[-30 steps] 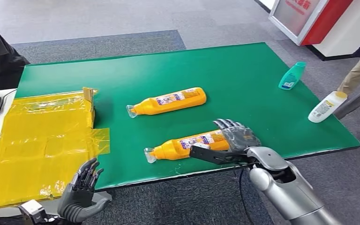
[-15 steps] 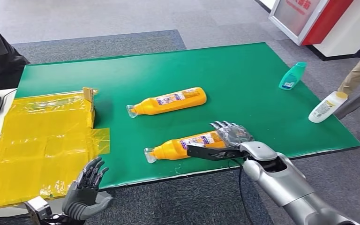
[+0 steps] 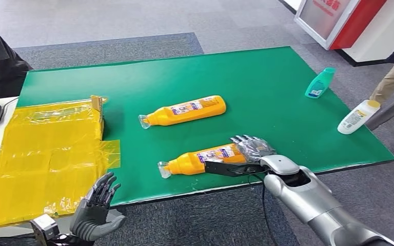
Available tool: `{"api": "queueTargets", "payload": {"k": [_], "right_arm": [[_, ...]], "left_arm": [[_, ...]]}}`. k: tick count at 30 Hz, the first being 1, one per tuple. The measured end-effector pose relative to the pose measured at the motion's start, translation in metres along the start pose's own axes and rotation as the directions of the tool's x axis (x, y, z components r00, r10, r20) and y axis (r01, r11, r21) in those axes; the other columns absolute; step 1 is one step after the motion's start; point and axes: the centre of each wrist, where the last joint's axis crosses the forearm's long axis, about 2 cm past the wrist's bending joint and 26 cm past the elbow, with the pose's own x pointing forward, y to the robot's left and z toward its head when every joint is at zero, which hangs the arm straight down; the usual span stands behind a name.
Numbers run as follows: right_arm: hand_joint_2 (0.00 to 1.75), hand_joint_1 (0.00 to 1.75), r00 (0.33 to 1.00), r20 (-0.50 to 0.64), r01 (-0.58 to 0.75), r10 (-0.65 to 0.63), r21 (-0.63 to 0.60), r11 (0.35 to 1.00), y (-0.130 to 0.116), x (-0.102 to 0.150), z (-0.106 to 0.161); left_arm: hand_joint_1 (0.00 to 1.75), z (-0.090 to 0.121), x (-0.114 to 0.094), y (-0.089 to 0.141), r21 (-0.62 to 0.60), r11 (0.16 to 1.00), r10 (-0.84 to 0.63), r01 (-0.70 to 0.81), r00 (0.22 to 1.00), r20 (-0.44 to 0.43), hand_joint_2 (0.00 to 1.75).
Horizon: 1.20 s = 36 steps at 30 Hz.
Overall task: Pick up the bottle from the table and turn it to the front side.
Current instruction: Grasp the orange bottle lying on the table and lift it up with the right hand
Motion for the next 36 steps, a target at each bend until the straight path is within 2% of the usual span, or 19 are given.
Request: {"api": "queueTargets", "payload": {"k": [3,4,7,8,10,13,28,36], "right_arm": [[1.75,0.03,1.0,0.0,-0.005,0.005,0.002,1.0,0.0,0.0,-0.001],[1.75,0.26,1.0,0.001,-0.012,0.012,0.003,1.0,0.0,0.0,-0.002],[1.75,1.36,1.0,0.005,-0.03,0.03,0.004,1.0,0.001,0.001,-0.004],[1.75,1.55,0.999,0.007,-0.033,0.033,0.003,0.999,0.0,0.002,-0.004],[1.75,1.67,0.999,0.01,-0.037,0.037,0.002,0.999,0.0,0.002,-0.005],[1.75,1.75,0.999,0.012,-0.041,0.041,-0.004,0.999,0.0,0.003,-0.005],[1.75,1.75,0.999,0.04,-0.031,0.032,-0.011,0.999,0.0,0.002,-0.005],[1.75,1.75,0.994,0.098,0.049,-0.042,-0.066,0.997,0.02,0.002,0.019]], "left_arm": [[0.0,0.0,0.0,0.0,-0.001,1.0,0.0,0.0,1.0,-0.001,1.75],[0.0,0.0,-0.001,-0.001,-0.001,1.0,0.0,0.0,1.0,-0.002,1.75],[0.0,0.0,-0.001,-0.002,-0.003,1.0,0.002,-0.002,1.0,-0.005,1.75],[0.0,0.0,-0.002,-0.002,-0.004,1.0,0.002,-0.002,1.0,-0.006,1.75],[0.0,0.001,-0.002,-0.002,-0.004,1.0,0.002,-0.002,1.0,-0.008,1.75],[0.0,0.001,-0.002,-0.002,-0.002,1.0,0.001,-0.001,1.0,-0.009,1.75],[0.0,0.003,-0.002,0.0,0.014,1.0,-0.003,0.003,1.0,-0.01,1.75],[0.0,0.016,-0.004,-0.003,0.037,0.999,0.007,-0.006,1.0,-0.025,1.75]]}}
